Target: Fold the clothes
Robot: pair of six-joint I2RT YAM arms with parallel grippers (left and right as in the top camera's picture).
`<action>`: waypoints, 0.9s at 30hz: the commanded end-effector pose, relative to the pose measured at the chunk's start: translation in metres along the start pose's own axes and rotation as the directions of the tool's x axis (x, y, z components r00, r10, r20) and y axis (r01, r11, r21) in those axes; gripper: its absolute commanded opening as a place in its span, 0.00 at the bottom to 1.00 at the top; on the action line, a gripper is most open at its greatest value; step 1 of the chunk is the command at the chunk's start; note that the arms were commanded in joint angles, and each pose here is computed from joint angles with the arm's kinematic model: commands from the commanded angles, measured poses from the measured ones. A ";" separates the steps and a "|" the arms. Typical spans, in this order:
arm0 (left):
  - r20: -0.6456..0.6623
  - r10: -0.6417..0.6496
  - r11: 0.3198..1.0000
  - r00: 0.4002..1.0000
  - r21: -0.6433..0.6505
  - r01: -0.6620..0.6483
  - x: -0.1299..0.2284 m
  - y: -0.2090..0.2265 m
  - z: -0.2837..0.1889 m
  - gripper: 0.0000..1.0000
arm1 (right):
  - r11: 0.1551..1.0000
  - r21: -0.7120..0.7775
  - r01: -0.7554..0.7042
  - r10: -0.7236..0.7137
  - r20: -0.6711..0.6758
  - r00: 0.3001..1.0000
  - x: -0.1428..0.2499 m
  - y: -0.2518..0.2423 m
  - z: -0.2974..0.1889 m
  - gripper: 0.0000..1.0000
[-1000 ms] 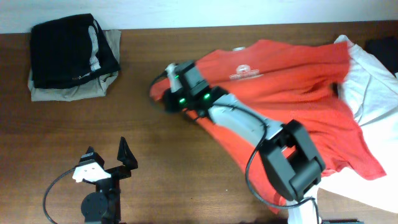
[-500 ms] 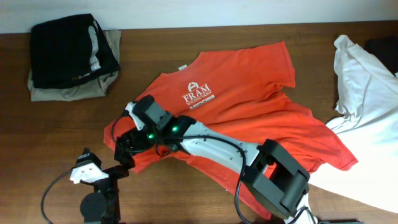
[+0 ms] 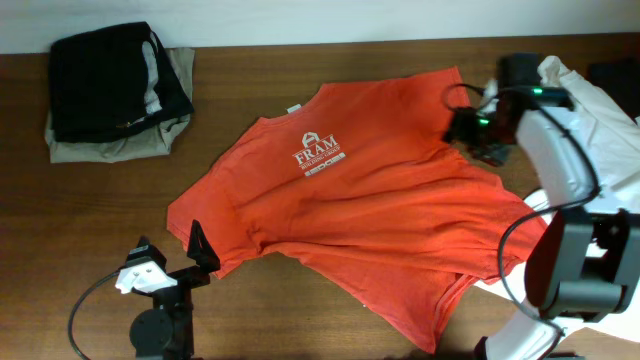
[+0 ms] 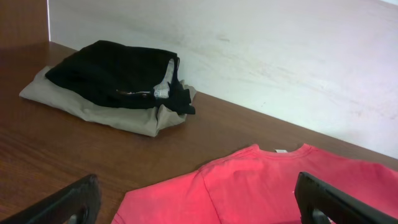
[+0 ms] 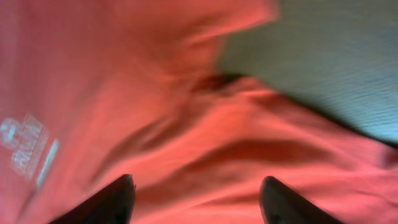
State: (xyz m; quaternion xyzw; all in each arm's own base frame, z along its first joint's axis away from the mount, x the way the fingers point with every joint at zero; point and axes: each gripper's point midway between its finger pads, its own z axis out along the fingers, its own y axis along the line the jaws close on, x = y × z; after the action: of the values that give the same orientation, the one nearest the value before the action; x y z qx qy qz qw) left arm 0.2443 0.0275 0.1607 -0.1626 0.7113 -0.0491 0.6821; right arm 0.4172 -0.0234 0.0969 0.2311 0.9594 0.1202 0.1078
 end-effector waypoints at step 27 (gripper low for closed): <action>-0.003 0.016 1.000 1.000 0.009 -0.016 0.001 -0.001 0.000 0.99 | 0.433 0.645 -0.630 0.741 0.143 0.656 0.097 -0.293 0.016 0.09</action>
State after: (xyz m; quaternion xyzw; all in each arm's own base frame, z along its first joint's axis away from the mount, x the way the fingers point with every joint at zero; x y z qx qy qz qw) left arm 0.2443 0.0275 0.1604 -0.1626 0.7117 -0.0490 0.6816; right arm 0.2450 -0.2091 -0.0032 0.5616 0.8117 -0.1324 -0.0908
